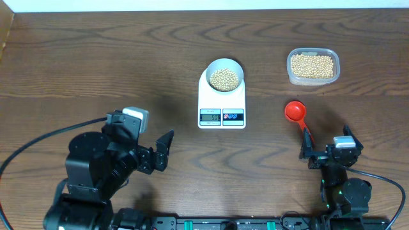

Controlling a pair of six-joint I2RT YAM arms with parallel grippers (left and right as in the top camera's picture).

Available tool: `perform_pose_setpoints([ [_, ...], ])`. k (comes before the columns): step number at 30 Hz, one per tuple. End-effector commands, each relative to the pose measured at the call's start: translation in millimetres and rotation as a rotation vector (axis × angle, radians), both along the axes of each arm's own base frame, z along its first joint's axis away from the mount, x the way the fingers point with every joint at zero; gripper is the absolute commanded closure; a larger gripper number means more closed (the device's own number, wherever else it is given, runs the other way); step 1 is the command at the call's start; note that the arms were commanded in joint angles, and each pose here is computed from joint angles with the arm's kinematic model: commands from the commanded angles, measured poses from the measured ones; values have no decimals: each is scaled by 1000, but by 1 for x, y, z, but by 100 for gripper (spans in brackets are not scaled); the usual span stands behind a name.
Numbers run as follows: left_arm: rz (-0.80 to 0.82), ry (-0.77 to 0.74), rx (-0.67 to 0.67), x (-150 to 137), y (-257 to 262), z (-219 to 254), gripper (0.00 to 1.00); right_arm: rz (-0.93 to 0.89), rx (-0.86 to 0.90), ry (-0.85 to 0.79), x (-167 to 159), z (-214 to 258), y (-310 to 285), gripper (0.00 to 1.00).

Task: Scoop item into bowl and weigh 50g on scale

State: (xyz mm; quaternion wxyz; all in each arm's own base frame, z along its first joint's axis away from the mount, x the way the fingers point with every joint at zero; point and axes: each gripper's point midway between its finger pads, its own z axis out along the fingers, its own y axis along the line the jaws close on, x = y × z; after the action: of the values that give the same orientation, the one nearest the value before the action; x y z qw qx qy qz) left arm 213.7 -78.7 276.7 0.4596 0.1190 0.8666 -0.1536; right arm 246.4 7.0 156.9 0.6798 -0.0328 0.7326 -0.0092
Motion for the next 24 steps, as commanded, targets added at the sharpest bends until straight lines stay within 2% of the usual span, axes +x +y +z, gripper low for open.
perform_pose_setpoints([
  [1,91,0,-59,3,11,-14,5,0,-10,-2,0,0,0,1],
  [8,221,-128,-143,4,32,-21,5,0,-10,-2,0,0,0,1],
  [13,322,-153,-252,-5,44,-29,5,0,-10,-2,0,0,0,1],
  [24,360,-307,-279,4,55,-46,5,0,-10,-2,0,0,0,1],
])
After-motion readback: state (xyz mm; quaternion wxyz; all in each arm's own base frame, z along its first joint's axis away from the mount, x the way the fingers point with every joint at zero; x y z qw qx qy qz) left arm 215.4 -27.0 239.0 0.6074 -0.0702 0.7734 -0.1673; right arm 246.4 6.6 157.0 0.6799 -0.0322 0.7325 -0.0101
